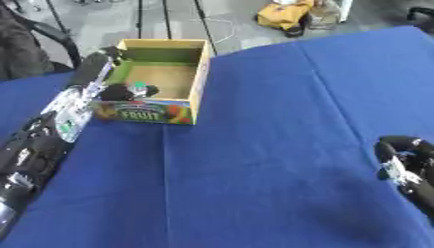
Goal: Pick up objects on the table and place them in the box.
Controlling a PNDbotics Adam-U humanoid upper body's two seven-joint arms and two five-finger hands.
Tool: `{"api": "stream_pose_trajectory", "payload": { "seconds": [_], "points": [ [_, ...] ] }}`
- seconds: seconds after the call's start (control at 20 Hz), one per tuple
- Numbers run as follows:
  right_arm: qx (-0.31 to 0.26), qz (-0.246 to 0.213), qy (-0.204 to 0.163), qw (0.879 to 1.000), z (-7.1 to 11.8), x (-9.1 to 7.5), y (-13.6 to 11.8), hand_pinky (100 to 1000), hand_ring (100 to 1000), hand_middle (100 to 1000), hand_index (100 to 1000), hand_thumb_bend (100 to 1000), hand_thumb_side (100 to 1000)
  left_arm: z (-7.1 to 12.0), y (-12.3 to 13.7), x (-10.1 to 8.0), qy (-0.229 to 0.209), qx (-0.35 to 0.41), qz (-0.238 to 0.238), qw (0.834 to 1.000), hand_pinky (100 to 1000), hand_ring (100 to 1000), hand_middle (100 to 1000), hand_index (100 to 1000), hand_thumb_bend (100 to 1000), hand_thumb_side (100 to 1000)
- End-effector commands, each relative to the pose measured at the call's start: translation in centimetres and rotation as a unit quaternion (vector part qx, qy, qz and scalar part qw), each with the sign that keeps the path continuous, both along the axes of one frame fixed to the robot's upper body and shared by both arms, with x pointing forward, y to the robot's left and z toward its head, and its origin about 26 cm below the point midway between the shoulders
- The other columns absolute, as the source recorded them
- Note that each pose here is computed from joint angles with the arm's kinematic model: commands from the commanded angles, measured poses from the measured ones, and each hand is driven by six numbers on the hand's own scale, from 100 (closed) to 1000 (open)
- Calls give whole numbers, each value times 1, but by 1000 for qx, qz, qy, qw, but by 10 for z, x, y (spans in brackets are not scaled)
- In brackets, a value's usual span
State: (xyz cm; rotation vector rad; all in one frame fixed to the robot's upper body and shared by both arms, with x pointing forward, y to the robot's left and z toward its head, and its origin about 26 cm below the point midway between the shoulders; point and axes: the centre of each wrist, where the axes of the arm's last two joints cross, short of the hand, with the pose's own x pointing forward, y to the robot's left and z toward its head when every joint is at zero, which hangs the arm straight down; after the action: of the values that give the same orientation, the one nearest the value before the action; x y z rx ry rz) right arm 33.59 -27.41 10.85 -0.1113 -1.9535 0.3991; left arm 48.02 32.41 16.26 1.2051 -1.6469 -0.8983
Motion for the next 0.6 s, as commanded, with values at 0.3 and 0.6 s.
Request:
{"api": "stream_pose_trajectory", "payload": {
  "seconds": [0.3,0.6],
  "points": [
    [4,-11,-2,1000,1,-2,-6,416,409,518,711,339,545,46,1,-30,-128,-137,-78,979,650,603,565,720,635,761],
    [8,-22,-2,1000,-1,-4,-9,416,410,518,711,338,547,53,-4,-97,-156,-260,-189,934,637,587,547,704,560,782]
  ]
}}
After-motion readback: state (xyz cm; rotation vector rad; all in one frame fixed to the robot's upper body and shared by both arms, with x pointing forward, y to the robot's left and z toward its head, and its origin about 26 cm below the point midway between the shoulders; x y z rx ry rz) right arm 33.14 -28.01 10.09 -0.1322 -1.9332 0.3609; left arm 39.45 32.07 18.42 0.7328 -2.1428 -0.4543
